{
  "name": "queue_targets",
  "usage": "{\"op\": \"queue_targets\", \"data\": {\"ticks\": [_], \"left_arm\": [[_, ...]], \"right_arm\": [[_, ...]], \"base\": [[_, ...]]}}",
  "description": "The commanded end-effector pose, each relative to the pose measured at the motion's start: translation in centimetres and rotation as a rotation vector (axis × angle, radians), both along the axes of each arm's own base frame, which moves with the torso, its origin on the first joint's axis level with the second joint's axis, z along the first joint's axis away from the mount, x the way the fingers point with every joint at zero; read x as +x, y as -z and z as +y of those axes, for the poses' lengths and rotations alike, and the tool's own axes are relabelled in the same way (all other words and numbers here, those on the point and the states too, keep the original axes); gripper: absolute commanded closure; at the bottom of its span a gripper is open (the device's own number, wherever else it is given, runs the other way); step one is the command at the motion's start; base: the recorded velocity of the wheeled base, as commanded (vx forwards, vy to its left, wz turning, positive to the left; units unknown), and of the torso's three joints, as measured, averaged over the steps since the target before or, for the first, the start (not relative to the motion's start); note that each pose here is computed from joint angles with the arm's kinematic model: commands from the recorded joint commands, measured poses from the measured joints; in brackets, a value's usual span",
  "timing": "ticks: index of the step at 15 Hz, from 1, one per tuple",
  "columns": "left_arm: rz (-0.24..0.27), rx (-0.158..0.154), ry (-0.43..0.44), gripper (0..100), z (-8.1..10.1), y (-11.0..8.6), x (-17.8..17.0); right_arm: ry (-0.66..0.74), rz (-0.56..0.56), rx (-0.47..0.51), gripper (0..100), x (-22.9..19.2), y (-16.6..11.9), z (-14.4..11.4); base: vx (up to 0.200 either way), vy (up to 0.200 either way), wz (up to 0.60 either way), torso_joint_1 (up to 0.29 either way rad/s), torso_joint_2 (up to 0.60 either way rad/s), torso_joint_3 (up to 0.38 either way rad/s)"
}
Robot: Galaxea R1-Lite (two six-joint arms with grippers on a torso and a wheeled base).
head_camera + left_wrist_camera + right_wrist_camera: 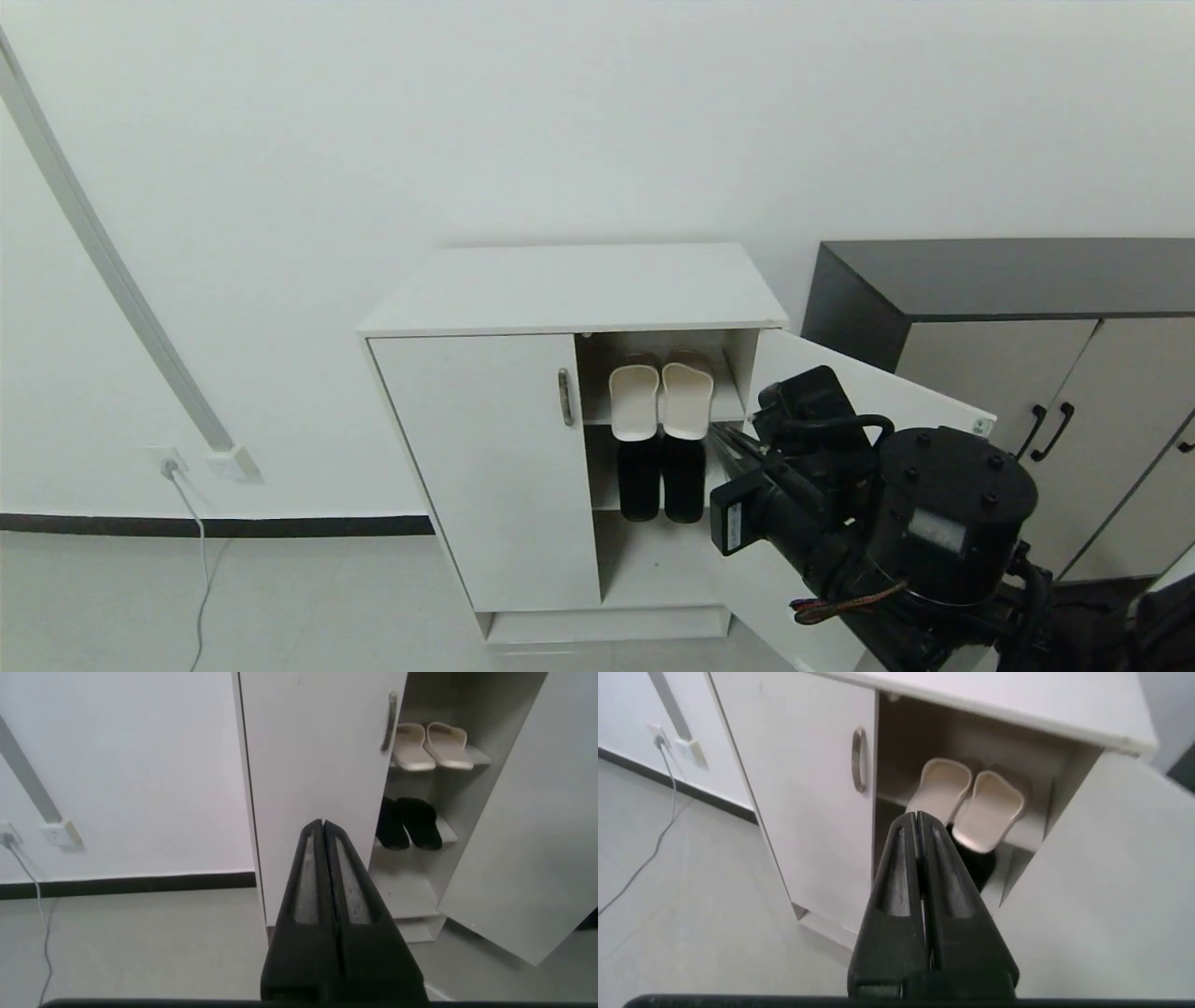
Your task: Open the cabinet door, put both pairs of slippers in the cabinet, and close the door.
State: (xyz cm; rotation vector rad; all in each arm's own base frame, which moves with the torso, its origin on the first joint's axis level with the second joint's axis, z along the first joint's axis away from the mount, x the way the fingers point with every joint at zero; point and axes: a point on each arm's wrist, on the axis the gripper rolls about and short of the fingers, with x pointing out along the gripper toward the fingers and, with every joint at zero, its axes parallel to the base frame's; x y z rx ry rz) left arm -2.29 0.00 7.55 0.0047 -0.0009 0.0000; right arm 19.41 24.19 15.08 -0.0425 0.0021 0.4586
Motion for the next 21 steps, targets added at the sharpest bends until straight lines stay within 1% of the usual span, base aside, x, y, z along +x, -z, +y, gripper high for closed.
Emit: {"op": "queue_targets", "data": {"ticks": [1, 3, 6, 13, 21], "left_arm": [[0.001, 0.0, 0.0, 100, -0.01, 0.0, 0.01], [0.001, 0.0, 0.0, 100, -0.01, 0.0, 0.01], [0.001, 0.0, 0.0, 100, -0.01, 0.0, 0.01], [0.001, 0.0, -0.002, 100, 0.0, 0.0, 0.01], [0.001, 0.0, -0.002, 100, 0.0, 0.0, 0.01]], "right_arm": [[0.001, -0.003, 0.004, 100, -0.02, -0.16, -0.08], [0.006, -0.003, -0.002, 100, 0.01, -0.11, -0.13], [0.015, 0.0, -0.035, 100, 0.15, 0.37, -0.55], [0.015, 0.002, -0.039, 100, 0.16, 0.44, -0.61], [0.019, 0.001, -0.038, 100, 0.28, 0.41, -0.76]], "base": [[0.0, 0.0, 0.0, 0.242, -0.55, -0.32], [0.0, 0.0, 0.0, 0.241, -0.57, -0.33], [0.0, 0.0, 0.0, 0.191, -0.43, -0.25], [0.0, 0.0, 0.0, 0.015, -0.03, -0.018], [0.0, 0.0, -0.6, 0.005, 0.0, 0.001]]}}
